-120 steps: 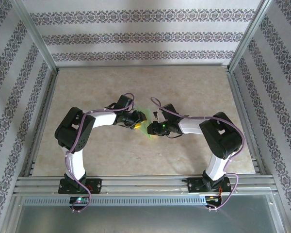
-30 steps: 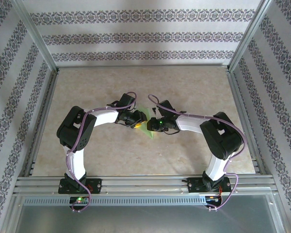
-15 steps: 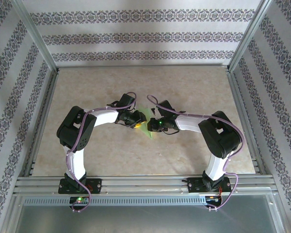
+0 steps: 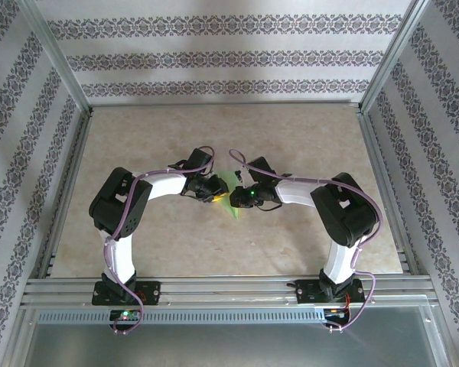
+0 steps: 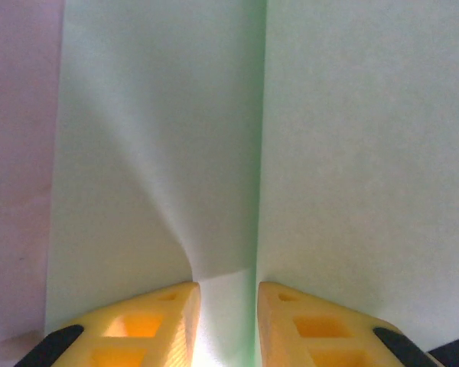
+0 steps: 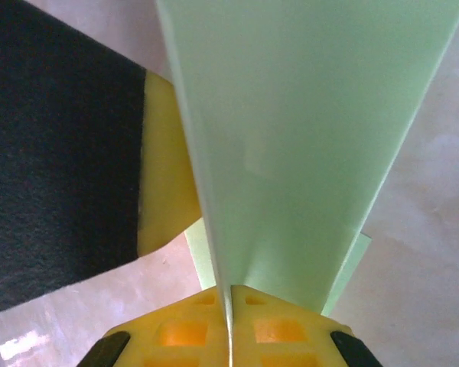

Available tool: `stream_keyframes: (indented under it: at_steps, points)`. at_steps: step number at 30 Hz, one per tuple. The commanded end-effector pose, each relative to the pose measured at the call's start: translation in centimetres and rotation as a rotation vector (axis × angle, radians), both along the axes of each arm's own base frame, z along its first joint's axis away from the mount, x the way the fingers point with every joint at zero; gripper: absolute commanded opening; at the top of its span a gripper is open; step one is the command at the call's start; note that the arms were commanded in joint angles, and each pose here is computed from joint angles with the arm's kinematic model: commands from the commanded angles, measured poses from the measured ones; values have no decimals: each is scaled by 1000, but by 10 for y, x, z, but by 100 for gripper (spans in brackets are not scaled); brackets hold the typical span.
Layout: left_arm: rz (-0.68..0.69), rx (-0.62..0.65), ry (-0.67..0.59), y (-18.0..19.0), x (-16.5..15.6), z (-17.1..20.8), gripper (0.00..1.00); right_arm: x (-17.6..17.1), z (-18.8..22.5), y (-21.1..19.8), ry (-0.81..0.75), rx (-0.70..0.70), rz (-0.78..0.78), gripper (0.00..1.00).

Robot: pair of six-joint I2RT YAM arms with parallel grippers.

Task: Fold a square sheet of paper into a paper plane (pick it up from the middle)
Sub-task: Fourth fold the wing at the center of the table.

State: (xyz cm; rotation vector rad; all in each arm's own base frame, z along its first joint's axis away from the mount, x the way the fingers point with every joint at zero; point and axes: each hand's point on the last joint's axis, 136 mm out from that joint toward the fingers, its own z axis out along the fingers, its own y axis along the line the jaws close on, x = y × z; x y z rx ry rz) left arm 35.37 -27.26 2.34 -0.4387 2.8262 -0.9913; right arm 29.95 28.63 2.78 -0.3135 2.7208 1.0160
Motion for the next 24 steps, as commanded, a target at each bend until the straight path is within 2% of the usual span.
stream_keyframes:
  at_steps: [1, 8, 14, 24]
  points:
    - [18, 83, 78, 15, -21, -18, 28, 5, 3, 5, -5, 39, 29, 8]
    - [22, 89, 48, 16, -17, -2, 29, 4, 1, -1, 22, 60, 11, 8]
    - [18, 68, -34, 15, -10, 23, 29, 3, 1, 1, 82, 147, 19, 7]
    - [-19, -115, -165, -9, 0, 48, 29, -4, 1, -1, 169, 242, 36, 6]
